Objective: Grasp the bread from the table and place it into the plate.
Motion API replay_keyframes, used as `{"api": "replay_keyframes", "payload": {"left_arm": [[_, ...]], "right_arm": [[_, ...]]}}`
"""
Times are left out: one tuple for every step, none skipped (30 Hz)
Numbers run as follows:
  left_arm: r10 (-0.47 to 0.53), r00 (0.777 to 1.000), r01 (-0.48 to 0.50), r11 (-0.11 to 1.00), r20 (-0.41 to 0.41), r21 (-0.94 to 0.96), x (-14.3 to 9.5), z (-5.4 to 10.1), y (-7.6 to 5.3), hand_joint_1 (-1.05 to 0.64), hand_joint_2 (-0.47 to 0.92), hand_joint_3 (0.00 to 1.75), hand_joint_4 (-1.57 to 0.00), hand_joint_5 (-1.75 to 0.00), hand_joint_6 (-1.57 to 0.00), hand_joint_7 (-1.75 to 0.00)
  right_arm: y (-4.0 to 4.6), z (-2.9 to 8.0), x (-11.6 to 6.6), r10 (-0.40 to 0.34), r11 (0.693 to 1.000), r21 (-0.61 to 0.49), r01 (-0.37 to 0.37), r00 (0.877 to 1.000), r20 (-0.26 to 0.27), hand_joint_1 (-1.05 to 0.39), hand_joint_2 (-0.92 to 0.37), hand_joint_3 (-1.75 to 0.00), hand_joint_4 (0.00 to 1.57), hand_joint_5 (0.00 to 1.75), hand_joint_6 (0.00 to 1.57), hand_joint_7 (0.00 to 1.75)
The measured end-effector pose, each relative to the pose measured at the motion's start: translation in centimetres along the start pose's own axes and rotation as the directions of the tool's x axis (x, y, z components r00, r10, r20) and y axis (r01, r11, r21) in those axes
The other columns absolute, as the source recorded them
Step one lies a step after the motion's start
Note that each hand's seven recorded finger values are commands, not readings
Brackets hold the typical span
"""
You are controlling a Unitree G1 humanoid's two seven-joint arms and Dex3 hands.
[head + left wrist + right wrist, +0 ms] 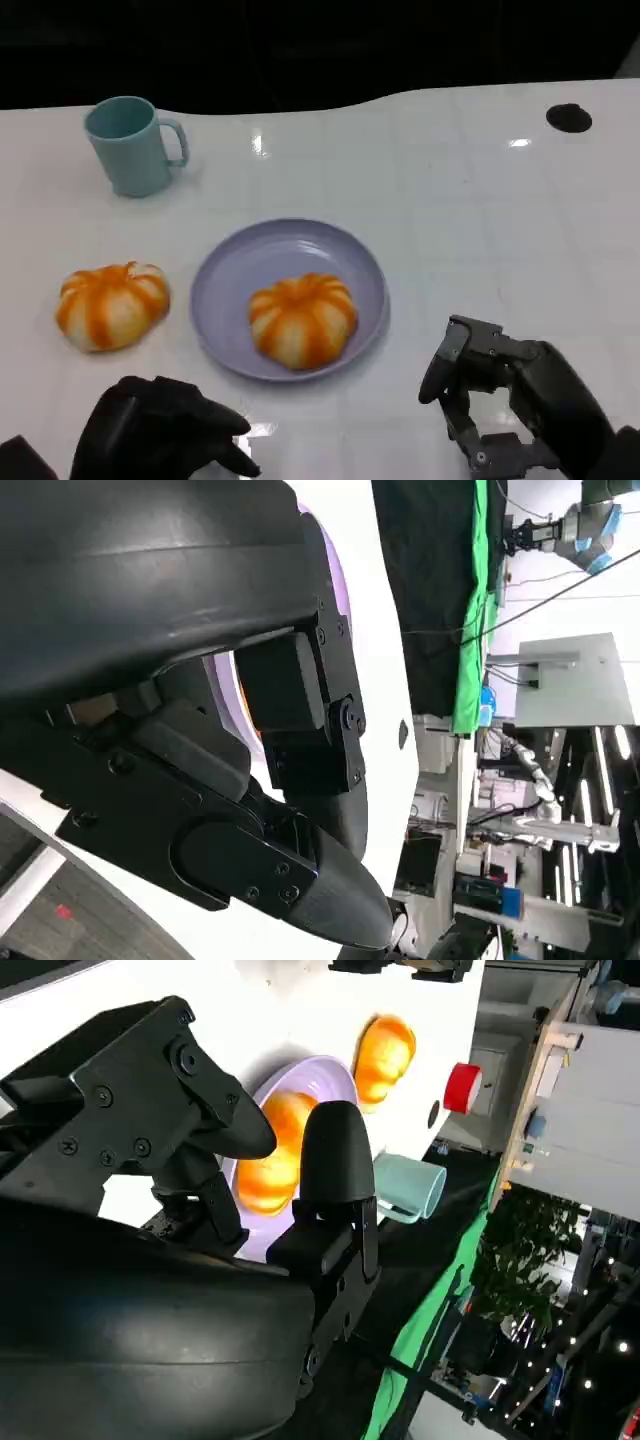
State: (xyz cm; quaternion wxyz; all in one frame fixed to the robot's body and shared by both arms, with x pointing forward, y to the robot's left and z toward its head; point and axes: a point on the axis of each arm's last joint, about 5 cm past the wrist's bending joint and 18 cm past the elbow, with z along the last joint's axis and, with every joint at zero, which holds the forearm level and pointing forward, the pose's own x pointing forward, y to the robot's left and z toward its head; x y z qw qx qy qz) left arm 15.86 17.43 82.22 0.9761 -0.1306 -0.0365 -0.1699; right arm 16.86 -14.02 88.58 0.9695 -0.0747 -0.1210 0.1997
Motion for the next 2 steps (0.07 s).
{"api": "replay_keyframes", "payload": {"left_arm": [[0.000, 1.000, 0.000, 1.000, 0.000, 0.000, 0.00, 0.00, 0.00, -1.05, 0.81, 0.00, -1.57, -0.33, -1.57, -0.07], [0.000, 1.000, 0.000, 1.000, 0.000, 0.000, 0.00, 0.00, 0.00, -1.05, 0.81, 0.00, -1.57, -0.33, -1.57, -0.07]], "right_arm": [[0.00, 0.00, 0.00, 0.001, 1.000, 0.000, -0.001, 1.000, 0.000, -0.05, -0.42, -1.34, 0.84, 1.75, 0.66, 1.56], [0.00, 0.00, 0.00, 0.003, 1.000, 0.000, -0.003, 1.000, 0.000, -0.05, -0.42, -1.34, 0.84, 1.75, 0.66, 1.56]]}}
